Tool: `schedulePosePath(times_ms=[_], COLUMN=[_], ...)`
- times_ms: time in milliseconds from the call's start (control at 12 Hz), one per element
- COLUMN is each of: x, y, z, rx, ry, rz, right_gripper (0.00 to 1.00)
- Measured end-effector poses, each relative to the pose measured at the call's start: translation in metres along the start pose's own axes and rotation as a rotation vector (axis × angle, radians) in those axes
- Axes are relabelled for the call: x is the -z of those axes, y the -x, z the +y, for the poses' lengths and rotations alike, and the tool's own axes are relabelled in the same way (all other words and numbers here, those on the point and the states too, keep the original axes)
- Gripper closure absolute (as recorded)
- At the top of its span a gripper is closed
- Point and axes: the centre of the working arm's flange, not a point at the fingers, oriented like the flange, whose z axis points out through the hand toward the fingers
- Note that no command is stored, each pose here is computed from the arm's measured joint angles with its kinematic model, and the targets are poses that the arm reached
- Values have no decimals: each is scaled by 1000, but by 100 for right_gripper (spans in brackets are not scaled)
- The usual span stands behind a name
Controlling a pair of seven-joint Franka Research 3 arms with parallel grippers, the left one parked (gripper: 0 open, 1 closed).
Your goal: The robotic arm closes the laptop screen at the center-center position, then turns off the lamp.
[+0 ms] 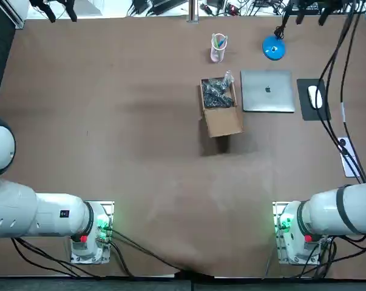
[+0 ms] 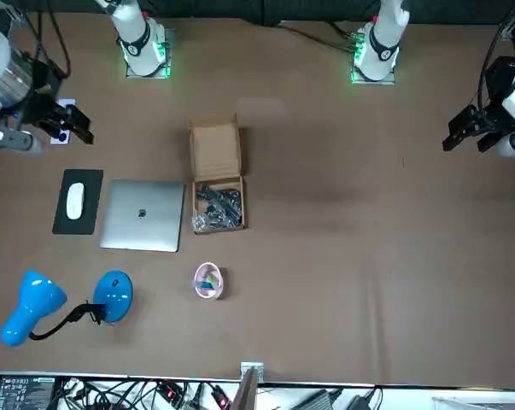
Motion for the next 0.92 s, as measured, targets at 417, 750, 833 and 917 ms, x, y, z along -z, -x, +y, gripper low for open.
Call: schedulePosePath(times_ms=[417, 750, 833, 917], x=[4, -12, -15, -16], y=[12, 10, 8, 6], z=[67, 77, 76, 76], rx=[62, 57, 56, 56], ry=[-30, -37, -38, -38], rz=[8, 52, 58, 62], right_gripper=[0, 0, 0, 0])
